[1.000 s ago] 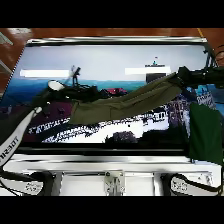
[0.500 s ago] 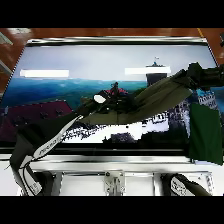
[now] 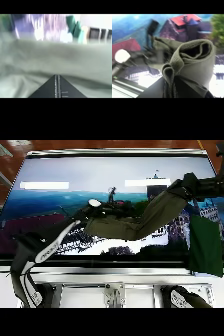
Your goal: Fold the shirts.
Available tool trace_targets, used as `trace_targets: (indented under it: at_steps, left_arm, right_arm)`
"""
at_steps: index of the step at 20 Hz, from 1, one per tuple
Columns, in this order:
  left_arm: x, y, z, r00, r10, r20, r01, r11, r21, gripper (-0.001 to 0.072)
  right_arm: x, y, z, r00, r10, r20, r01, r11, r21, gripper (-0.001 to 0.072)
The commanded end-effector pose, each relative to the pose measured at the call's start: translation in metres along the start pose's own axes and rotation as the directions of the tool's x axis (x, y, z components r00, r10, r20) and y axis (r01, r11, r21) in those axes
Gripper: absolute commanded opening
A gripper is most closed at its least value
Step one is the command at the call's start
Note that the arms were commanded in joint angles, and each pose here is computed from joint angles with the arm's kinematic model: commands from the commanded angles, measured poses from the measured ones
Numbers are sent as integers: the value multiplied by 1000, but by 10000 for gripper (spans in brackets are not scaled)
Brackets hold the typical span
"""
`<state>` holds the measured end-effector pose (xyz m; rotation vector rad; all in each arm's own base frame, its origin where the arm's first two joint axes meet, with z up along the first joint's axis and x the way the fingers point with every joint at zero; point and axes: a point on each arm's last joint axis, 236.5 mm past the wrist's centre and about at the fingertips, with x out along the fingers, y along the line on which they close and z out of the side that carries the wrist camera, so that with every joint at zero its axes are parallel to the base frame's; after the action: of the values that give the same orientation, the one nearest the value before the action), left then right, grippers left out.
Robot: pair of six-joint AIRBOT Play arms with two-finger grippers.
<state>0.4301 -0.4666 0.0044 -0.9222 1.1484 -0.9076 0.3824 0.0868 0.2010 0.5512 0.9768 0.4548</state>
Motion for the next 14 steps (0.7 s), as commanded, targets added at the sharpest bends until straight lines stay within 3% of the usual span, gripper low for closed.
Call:
trace_targets:
  at_steps: [1, 4, 7, 11, 12, 13, 14]
  left_arm:
    - [-102, 4, 67, 981, 168, 101, -184, 966, 183, 36]
    - [-240, -23, 125, 912, 275, 306, -358, 895, 264, 37]
    - [-364, -67, 138, 831, 283, 478, -450, 848, 279, 38]
    - [-466, -120, 113, 737, 267, 621, -526, 804, 279, 38]
    - [-479, -129, 103, 725, 267, 635, -542, 790, 288, 38]
    - [-486, -136, 94, 720, 268, 640, -552, 780, 295, 39]
    - [-489, -144, 85, 720, 265, 641, -559, 769, 311, 39]
  right_arm:
    - [37, 43, 3, 998, 65, 16, -64, 996, -67, 67]
    - [98, 92, -9, 990, 143, -14, -144, 982, -121, 67]
    - [182, 128, -38, 981, 184, -58, -190, 973, -128, 67]
    - [301, 132, -98, 975, 180, -128, -179, 984, 17, 68]
    - [326, 132, -113, 970, 200, -140, -187, 978, 96, 101]
    - [347, 131, -122, 965, 224, -135, -197, 962, 189, 332]
    - [360, 131, -125, 962, 244, -118, -209, 945, 253, 661]
